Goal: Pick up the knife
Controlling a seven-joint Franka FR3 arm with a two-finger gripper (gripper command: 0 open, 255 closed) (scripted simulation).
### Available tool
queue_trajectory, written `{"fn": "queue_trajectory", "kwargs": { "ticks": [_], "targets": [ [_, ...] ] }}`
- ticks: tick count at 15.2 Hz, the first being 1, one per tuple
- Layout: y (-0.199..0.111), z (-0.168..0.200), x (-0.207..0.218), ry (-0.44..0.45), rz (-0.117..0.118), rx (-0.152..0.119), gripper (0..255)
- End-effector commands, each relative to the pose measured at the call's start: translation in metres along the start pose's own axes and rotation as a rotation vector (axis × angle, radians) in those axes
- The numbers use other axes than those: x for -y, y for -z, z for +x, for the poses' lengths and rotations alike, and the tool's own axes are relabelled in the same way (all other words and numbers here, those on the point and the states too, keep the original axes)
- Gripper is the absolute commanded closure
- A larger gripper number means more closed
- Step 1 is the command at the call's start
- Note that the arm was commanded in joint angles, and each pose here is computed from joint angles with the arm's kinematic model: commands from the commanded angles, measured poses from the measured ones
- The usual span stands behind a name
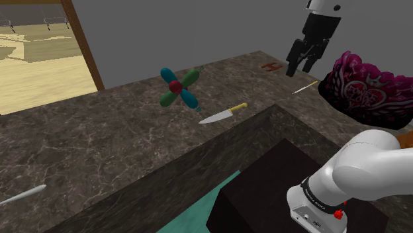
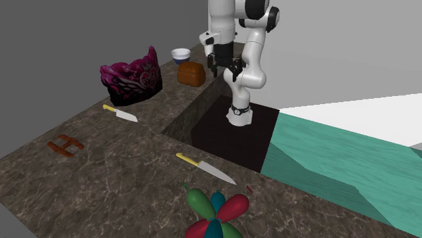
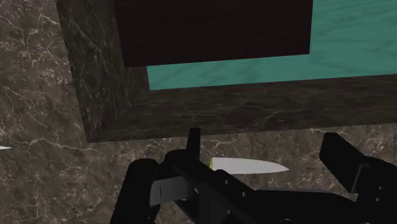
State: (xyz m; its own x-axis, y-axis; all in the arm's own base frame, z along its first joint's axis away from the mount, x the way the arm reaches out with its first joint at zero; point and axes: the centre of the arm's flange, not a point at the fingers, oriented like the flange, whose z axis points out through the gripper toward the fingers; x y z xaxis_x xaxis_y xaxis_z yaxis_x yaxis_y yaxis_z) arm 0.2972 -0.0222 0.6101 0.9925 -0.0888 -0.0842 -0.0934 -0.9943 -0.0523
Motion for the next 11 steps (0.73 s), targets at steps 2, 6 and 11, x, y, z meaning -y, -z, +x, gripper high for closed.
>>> {"fn": "queue_trajectory", "kwargs": {
  "ticks": [2,6,11],
  "targets": [
    [-0.009,0.009,0.004,-0.045,0.003,0.003,0],
    [-0.045,0.046,0.017,-0.224,0.013,0.013,0],
    [-0.090,0.095,0.024,-0.449,0.026,0.027,0]
  ]
}}
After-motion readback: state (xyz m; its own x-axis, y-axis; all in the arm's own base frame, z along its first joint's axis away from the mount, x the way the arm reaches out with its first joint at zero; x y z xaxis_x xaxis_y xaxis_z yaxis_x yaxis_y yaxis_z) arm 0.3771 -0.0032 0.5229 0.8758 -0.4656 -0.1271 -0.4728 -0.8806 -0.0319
